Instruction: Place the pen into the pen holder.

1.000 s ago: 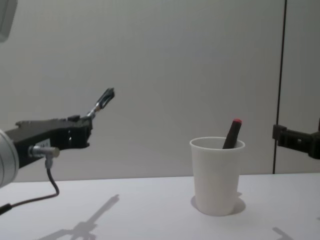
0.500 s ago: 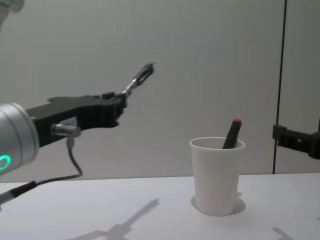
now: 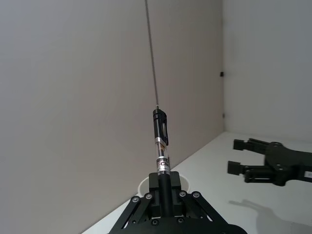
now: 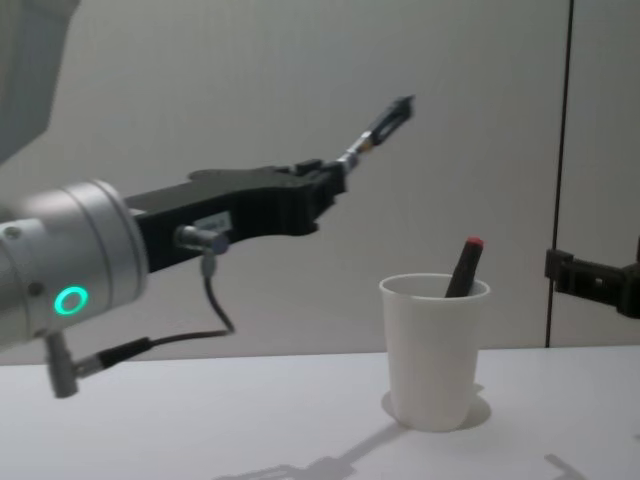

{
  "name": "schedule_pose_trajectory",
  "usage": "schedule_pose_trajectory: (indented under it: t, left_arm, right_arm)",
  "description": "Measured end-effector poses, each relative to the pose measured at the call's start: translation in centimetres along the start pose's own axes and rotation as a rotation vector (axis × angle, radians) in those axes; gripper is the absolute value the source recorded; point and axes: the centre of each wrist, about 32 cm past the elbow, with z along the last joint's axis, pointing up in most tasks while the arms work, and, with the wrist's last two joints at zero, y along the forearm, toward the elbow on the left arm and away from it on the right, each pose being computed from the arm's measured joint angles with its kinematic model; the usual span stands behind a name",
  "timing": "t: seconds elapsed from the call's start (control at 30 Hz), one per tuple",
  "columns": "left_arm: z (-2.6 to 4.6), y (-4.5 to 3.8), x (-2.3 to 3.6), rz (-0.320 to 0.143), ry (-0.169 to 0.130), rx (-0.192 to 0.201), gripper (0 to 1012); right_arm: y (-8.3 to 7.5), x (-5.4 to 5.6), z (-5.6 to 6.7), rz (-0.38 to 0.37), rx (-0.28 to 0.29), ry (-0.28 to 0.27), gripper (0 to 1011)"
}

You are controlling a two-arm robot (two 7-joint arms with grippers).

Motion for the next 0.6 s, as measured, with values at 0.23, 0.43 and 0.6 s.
schedule_pose_trajectory:
  t: [0.23,0.43,0.6]
  left_arm:
    - [-0.08,-0.92,-0.02,-0.075,0.007,-0.006,130]
    - [-0.18,-1.70,-0.11,-0.133,0.013,-0.008,130]
    - [-0.26,-2.30,-0.16,-0.168,0.016,-0.007,130]
  right_arm:
    - [0.0,0.0,0.0,0.000,0.000,0.000,1001]
    - [0.0,0.0,0.0,0.000,0.000,0.000,1001]
    - [0.0,0.0,0.0,0.000,0.000,0.000,1001]
